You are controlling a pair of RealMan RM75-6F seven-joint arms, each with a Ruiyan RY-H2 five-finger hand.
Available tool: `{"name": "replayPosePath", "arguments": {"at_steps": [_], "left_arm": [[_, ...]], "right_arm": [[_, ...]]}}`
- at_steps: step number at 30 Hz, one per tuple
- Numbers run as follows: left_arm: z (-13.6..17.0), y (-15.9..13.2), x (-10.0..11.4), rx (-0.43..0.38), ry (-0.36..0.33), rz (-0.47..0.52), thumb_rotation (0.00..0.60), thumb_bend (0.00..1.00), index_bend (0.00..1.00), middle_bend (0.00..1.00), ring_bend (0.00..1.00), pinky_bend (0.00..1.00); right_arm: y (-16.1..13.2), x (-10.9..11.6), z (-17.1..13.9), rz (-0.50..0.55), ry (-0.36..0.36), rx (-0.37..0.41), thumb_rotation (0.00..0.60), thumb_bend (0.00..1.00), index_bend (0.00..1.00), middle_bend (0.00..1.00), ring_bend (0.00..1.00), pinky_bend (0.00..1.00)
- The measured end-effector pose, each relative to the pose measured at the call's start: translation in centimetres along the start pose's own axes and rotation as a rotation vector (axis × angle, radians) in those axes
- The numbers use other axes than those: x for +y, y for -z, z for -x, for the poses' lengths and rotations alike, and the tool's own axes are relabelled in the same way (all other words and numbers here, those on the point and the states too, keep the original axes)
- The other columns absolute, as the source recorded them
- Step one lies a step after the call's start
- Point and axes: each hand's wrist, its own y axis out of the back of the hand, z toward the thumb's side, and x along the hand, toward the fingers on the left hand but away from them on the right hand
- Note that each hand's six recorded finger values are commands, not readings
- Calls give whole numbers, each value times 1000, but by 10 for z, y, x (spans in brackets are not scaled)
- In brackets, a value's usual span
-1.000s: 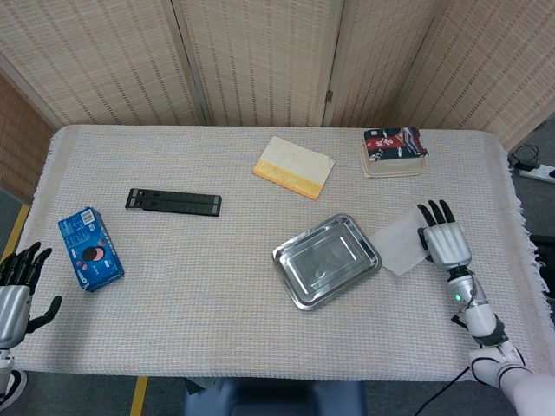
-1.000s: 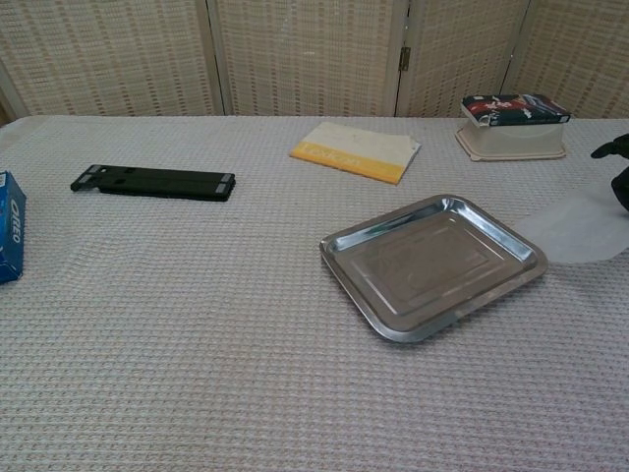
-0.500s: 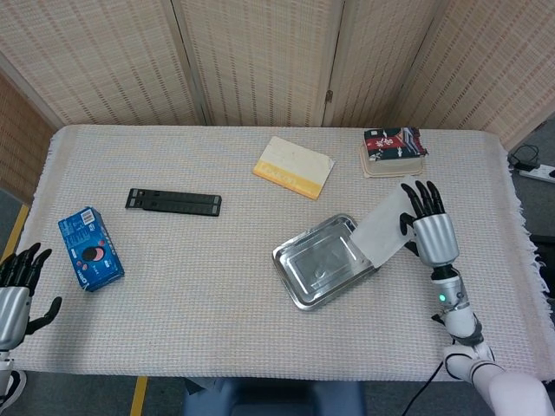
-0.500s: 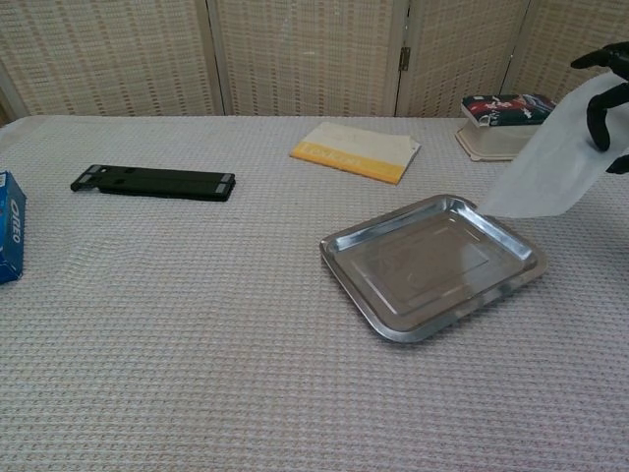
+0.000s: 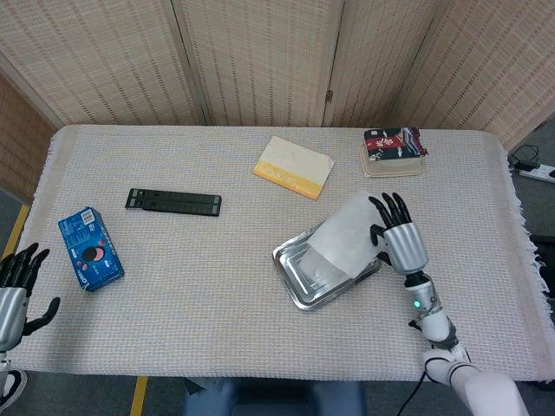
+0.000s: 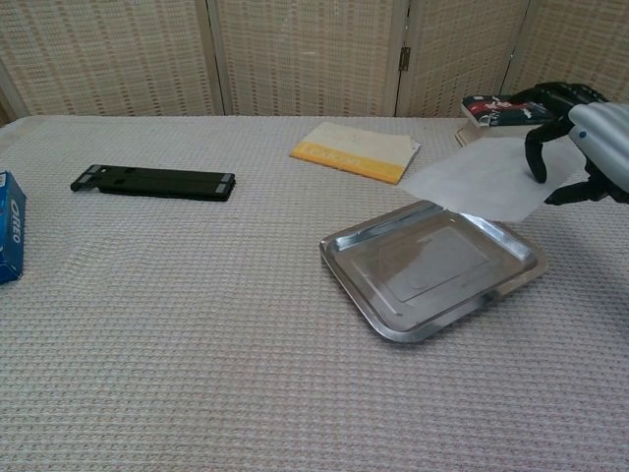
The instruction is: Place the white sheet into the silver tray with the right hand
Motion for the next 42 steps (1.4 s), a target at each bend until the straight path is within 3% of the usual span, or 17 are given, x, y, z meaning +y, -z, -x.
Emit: {"name": "replayPosePath", "arguments": {"at_steps": [7, 16, 25, 31, 37, 42], "left_arm": [[2, 0, 3, -7, -1, 18, 600, 429, 0, 0, 0, 0], [6, 0, 9, -25, -7, 44, 600, 429, 0, 0, 0, 0], [14, 6, 28, -15, -69, 86, 600, 429, 0, 0, 0, 0], [16, 7, 30, -3, -76, 84, 600, 429, 0, 0, 0, 0], [15, 10, 33, 22, -98, 80, 600, 429, 0, 0, 0, 0], [14, 14, 33, 54, -111, 78, 600, 429, 0, 0, 0, 0]], "right_arm": [[-24, -41, -12, 29, -102, -4, 600, 448, 756, 161, 13, 0], [-47, -51, -14, 10, -111, 35, 600, 455, 749, 145, 7, 0], [-60, -63, -21, -30, -160, 39, 600, 480, 400, 5, 0, 0], [-67, -74, -30, -17, -252, 26, 600, 481, 167, 0, 0, 0], [-78, -69, -34, -9, -323, 30, 600, 481, 27, 0, 0, 0], [-76, -57, -32, -71, -367, 18, 600, 480, 0, 0, 0, 0]]}}
